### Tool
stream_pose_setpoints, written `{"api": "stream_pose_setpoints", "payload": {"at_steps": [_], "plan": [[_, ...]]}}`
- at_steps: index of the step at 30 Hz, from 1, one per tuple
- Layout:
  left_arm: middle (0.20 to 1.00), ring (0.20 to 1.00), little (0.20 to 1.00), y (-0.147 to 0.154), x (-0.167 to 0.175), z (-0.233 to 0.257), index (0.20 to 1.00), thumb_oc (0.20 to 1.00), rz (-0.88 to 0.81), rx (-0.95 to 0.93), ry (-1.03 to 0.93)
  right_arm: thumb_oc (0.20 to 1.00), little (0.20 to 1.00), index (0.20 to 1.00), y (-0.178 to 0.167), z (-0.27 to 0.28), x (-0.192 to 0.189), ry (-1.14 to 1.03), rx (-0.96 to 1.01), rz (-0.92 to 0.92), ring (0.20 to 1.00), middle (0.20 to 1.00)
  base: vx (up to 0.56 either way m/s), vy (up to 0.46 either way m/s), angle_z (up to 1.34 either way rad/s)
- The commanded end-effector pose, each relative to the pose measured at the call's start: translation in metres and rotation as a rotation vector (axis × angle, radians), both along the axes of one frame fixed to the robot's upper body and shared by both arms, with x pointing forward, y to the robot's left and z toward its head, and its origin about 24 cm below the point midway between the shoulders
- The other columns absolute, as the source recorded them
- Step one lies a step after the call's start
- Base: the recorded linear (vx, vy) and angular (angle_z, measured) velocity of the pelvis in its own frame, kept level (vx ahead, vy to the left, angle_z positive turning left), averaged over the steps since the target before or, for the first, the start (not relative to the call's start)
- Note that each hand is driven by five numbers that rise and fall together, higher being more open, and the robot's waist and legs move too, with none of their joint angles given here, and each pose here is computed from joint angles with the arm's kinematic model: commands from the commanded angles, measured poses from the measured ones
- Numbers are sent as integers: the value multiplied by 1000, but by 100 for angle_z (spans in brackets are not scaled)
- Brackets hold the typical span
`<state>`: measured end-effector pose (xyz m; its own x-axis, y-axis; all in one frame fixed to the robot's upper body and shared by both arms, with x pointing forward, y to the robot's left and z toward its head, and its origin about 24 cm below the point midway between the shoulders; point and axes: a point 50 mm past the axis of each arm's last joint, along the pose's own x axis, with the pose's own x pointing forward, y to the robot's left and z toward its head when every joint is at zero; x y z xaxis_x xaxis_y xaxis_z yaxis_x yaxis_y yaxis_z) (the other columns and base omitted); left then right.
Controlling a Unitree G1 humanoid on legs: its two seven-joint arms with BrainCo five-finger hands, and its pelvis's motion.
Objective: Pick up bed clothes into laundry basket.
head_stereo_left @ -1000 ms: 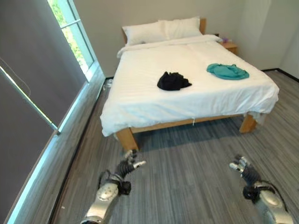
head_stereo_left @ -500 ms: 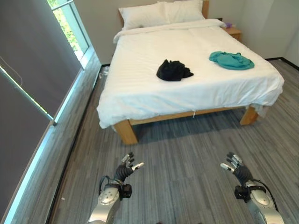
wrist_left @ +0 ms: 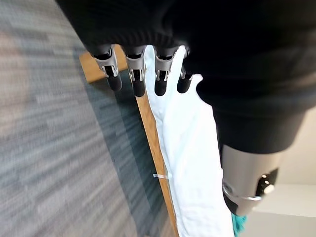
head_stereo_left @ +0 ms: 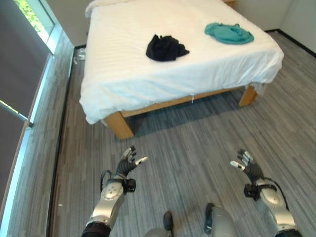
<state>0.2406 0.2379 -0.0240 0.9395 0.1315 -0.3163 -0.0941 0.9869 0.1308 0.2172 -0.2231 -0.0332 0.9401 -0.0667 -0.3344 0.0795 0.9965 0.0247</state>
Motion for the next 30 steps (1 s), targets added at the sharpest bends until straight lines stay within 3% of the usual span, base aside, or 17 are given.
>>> {"api": "stream_pose_setpoints", "payload": {"at_steps": [1, 4, 6, 16, 25, 30], "plan": [[1000, 1000, 1000, 3, 21, 34, 1000, 1000, -26, 71, -155, 1000, 1000, 1000, -2, 24, 12, -126, -23, 7, 1000, 1000, 452, -243, 5], [1000, 1000, 1000, 3, 19, 33, 1000, 1000, -22, 60, -154, 1000, 1000, 1000, -4, 23, 9, -123, -16, 4, 1000, 1000, 319, -186, 37], [1000, 1000, 1000, 1, 9, 21, 1000, 1000, 15, -54, -127, 1000, 1000, 1000, -12, 31, 13, -147, -23, 15, 1000, 1000, 609, -540, 4], [1000, 1000, 1000, 17, -20, 4, 1000, 1000, 80, -81, -54, 1000, 1000, 1000, -50, 38, 2, -143, -60, -85, 1000, 1000, 529, -300, -9], [1000, 1000, 1000, 34, -40, -2, 1000, 1000, 140, -27, -22, 1000, 1000, 1000, -14, 42, 21, -189, -9, 55, 1000, 1000, 565, 47, -31], [1000, 1000, 1000, 32, -31, 7, 1000, 1000, 132, -36, -57, 1000, 1000, 1000, 11, 40, 31, -206, 77, 91, 1000, 1000, 409, 193, -14]]}}
